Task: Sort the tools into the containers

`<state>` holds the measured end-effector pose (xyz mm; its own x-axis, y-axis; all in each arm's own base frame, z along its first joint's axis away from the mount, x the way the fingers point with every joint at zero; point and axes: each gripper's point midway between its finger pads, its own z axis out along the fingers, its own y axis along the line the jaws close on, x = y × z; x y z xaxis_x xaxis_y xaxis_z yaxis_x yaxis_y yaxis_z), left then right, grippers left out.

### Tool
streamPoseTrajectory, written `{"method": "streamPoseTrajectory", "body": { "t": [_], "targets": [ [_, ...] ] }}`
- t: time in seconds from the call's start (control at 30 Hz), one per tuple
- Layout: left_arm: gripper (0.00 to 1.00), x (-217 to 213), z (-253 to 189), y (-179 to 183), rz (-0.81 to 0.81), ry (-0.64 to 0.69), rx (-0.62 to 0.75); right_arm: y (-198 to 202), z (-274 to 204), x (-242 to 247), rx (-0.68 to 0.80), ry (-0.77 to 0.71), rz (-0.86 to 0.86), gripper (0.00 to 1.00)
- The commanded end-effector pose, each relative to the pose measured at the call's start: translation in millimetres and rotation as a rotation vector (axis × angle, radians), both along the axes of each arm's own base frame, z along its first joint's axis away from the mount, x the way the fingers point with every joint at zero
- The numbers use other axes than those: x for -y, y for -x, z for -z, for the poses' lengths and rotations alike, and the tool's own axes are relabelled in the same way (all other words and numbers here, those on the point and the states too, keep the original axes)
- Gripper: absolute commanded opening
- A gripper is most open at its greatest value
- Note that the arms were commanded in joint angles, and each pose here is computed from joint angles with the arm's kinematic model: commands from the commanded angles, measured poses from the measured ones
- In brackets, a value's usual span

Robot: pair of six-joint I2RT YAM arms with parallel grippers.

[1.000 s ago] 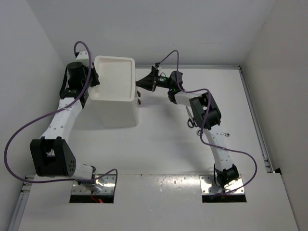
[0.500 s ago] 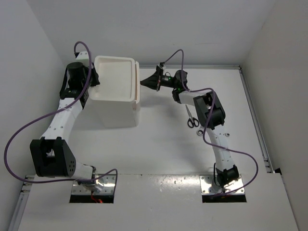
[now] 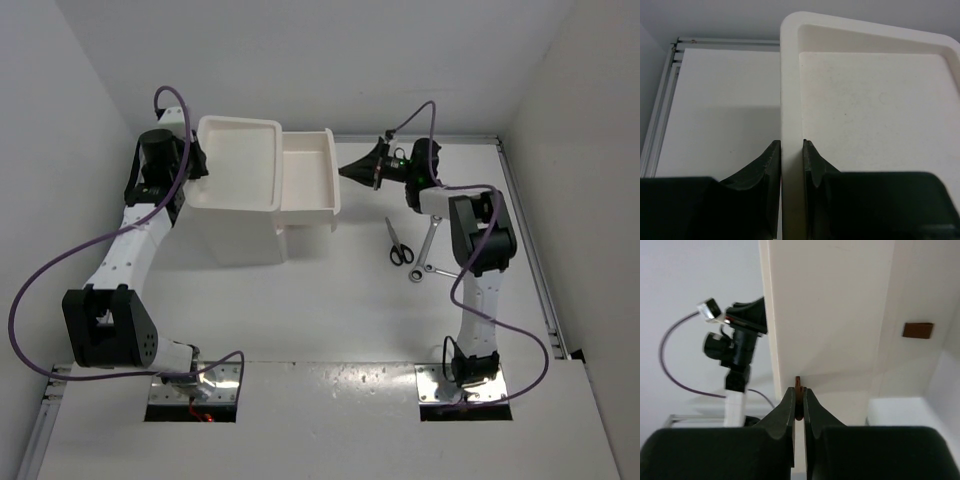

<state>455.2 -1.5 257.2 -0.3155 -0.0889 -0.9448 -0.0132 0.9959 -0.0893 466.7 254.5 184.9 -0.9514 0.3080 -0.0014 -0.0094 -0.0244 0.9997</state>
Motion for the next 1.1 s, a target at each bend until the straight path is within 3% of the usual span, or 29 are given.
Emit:
{"method": "streamPoseTrajectory", "body": {
  "t": [0.0,0.03,0.2,0.37,0.47,0.53,0.57,0.73,0.77,0.8,0.83,0.9,0.93,1.0,1.07],
  "targets": [
    [0.0,29,118,46,0.072,0.111,-0.386,-4,-4,34,0.122,0.142,0.089,0.0],
    [0.0,29,118,46,0.072,0.111,-0.386,-2,6,42,0.06,0.176,0.093,0.0],
    [0.0,29,118,46,0.072,0.111,-0.386,-2,22,76,0.101,0.335,0.139,0.0],
    [0.0,29,118,46,0.072,0.111,-0.386,-1,29,100,0.079,0.35,0.152,0.0],
    [0.0,29,118,46,0.072,0.111,-0.386,-4,38,105,0.094,0.373,0.137,0.2],
    [0.0,29,118,46,0.072,0.111,-0.386,-8,44,113,0.103,0.406,0.16,0.44],
    [0.0,29,118,46,0.072,0.111,-0.386,-8,38,113,0.126,0.413,0.159,0.46],
    [0.0,29,118,46,0.072,0.111,-0.386,-11,27,152,0.15,0.49,0.207,0.44],
    [0.0,28,114,46,0.065,0.106,-0.377,-17,19,164,0.252,0.573,0.216,0.41],
    [0.0,28,114,46,0.065,0.106,-0.377,-16,21,173,0.264,0.629,0.206,0.4],
    [0.0,28,114,46,0.065,0.106,-0.377,4,32,175,0.186,0.683,0.147,0.38],
    [0.0,28,114,46,0.065,0.106,-0.377,12,44,195,0.283,0.881,0.074,0.32],
    [0.0,28,114,46,0.065,0.106,-0.377,31,59,200,0.231,0.953,0.011,0.3],
    [0.0,28,114,46,0.065,0.106,-0.377,51,69,207,0.294,1.043,-0.081,0.27],
    [0.0,28,113,44,0.065,0.106,-0.367,77,91,215,0.248,1.123,-0.162,0.26]
  ]
}}
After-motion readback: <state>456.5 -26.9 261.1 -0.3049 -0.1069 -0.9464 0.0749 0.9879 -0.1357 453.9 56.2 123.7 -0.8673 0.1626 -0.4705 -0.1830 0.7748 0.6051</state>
